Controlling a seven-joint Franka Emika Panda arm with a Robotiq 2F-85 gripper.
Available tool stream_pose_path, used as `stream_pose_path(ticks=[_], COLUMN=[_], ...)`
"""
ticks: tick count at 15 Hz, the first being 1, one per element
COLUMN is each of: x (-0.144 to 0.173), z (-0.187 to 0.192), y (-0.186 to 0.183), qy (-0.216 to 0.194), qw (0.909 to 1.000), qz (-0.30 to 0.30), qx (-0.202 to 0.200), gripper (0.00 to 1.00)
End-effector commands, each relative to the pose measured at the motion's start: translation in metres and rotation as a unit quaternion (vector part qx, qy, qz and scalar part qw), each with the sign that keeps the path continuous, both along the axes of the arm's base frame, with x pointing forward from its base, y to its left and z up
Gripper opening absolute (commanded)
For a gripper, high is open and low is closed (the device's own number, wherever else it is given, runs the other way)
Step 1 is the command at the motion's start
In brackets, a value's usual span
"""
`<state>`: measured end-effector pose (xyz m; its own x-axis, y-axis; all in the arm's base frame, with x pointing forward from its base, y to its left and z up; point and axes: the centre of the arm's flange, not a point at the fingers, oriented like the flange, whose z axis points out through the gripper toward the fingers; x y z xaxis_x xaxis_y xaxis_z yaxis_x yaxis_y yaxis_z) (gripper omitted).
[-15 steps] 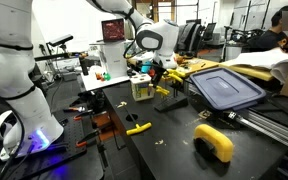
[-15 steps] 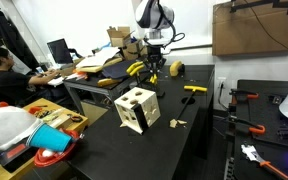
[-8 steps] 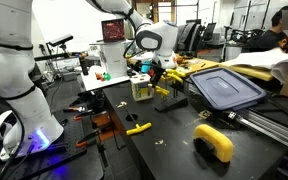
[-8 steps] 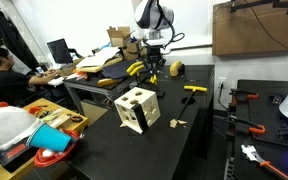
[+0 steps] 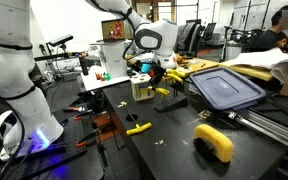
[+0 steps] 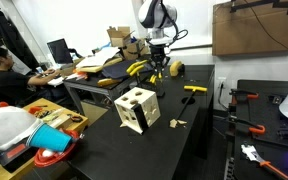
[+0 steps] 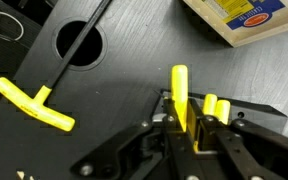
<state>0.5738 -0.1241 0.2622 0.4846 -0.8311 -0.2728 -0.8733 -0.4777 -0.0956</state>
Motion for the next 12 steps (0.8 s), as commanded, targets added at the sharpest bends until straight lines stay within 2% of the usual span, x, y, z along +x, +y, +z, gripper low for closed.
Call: stream_pose_path(ticks=[1, 10, 12], x=[-0.012, 0.0, -0.001], z=[0.011, -0.006, -0.009], y=[0.0, 0.014, 0.02], qy=[-0.005, -0.053, -0.053], qw=[0.9996, 0.9941, 0.9943], qz=[-0.023, -0.086, -0.081], qx=[-0.016, -0.039, -0.044], gripper=[0.04, 0.04, 0.04])
